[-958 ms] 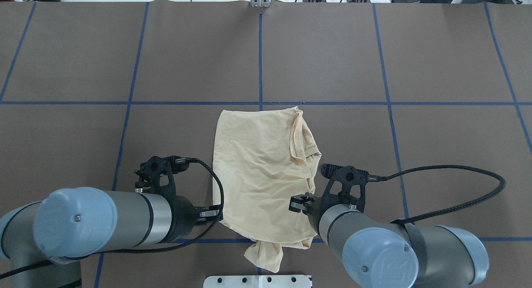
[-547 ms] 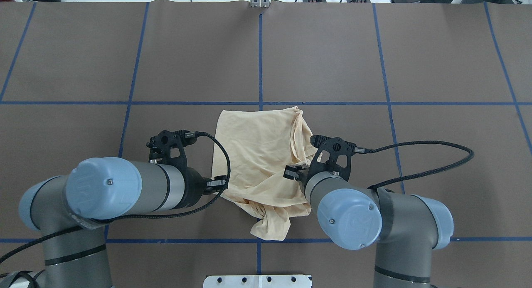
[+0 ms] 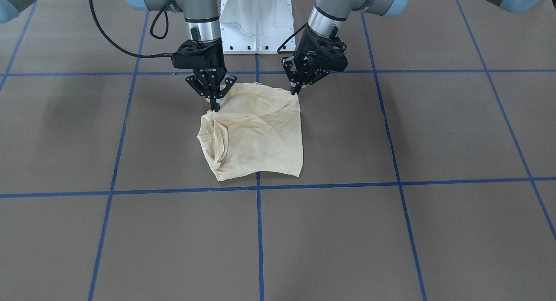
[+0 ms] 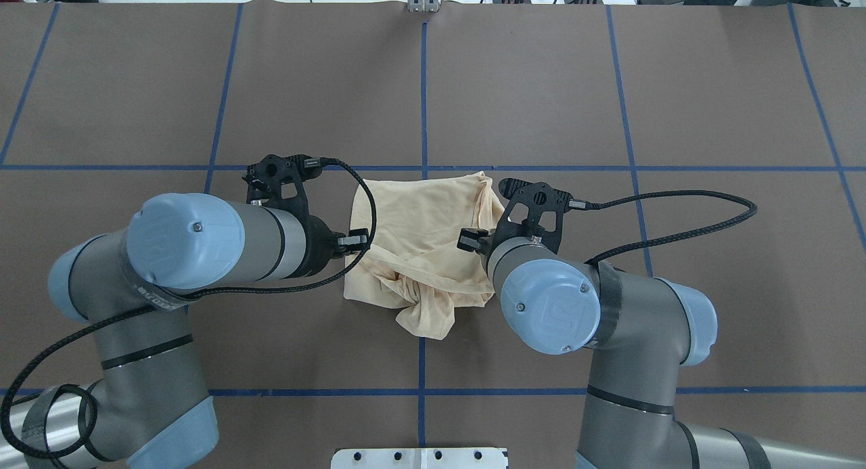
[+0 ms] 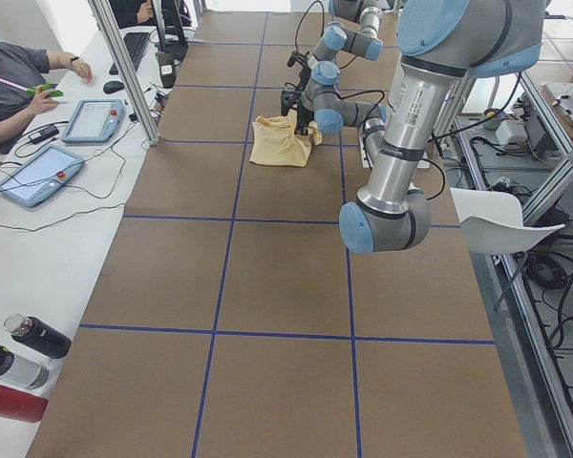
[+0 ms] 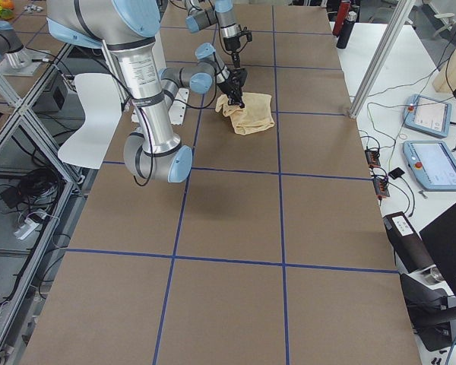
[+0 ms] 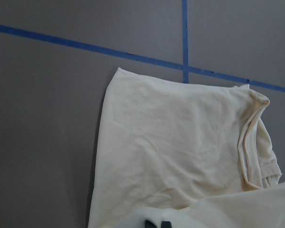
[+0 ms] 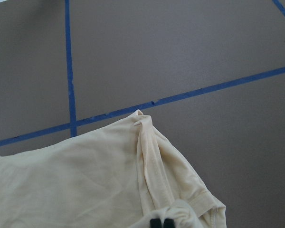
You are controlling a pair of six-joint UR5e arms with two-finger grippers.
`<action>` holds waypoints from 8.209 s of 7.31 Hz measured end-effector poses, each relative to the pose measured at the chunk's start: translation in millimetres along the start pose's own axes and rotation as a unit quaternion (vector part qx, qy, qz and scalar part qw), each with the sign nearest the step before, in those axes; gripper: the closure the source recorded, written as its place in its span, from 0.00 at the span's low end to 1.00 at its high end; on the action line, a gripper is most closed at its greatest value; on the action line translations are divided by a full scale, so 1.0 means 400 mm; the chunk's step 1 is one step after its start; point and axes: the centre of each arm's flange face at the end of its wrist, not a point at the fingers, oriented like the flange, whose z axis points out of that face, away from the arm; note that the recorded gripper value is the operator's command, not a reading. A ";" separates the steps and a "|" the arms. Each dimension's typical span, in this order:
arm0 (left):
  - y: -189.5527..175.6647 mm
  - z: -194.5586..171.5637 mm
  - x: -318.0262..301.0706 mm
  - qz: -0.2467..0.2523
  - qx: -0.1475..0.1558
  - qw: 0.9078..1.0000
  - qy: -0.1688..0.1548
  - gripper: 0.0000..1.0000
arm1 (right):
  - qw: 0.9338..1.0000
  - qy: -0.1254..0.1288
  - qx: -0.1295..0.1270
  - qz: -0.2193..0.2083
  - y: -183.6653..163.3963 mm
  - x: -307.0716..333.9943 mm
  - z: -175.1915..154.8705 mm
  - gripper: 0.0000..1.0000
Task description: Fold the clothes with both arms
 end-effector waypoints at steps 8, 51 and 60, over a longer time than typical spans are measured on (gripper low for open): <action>-0.209 0.264 -0.056 0.025 0.052 0.997 -0.049 0.00 | 0.999 0.045 0.024 0.005 -0.110 -0.066 0.228 0.00; -0.511 -0.640 -1.440 0.128 -0.098 0.976 -0.144 0.00 | 0.949 0.070 -0.272 -0.143 -0.660 1.730 -0.204 0.00; -0.413 -0.632 -1.488 0.103 -0.116 0.981 -0.113 0.00 | 0.953 0.025 -0.268 -0.143 -0.686 1.700 -0.187 0.00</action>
